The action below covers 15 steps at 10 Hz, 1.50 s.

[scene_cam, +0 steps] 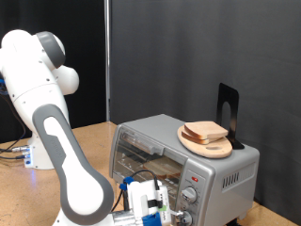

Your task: Make a piece of toast with the oven

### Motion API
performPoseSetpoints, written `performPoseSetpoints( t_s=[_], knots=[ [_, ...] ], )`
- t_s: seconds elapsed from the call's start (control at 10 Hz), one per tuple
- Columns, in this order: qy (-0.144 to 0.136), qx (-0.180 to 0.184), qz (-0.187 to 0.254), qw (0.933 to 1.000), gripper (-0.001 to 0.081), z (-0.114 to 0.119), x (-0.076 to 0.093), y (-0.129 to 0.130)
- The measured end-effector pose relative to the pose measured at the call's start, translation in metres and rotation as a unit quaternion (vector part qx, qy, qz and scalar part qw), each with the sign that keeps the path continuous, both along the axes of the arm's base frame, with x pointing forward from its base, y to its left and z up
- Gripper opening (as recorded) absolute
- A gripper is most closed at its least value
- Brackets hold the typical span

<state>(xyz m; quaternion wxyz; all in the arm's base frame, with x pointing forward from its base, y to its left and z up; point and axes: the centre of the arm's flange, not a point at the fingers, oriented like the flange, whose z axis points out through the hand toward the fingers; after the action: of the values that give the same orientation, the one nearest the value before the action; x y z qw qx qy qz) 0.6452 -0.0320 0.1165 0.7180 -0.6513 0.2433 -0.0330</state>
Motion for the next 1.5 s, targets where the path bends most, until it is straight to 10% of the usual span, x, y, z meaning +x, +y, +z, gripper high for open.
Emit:
performPoseSetpoints(
  t_s=[0.6,0.8,0.9,1.1,1.5],
  knots=[
    [-0.008,0.005,-0.001,1.0000,0.0098,0.007,0.003,-0.007],
    [-0.011,0.006,-0.008,0.9999,0.0374,0.013,0.006,-0.017],
    [-0.004,0.007,-0.010,0.9999,0.0374,0.013,0.007,-0.022],
    [0.059,0.003,-0.015,0.9981,0.0725,0.016,0.006,-0.040],
    [0.203,-0.006,0.022,0.9789,0.0805,0.059,-0.004,-0.088]
  ],
)
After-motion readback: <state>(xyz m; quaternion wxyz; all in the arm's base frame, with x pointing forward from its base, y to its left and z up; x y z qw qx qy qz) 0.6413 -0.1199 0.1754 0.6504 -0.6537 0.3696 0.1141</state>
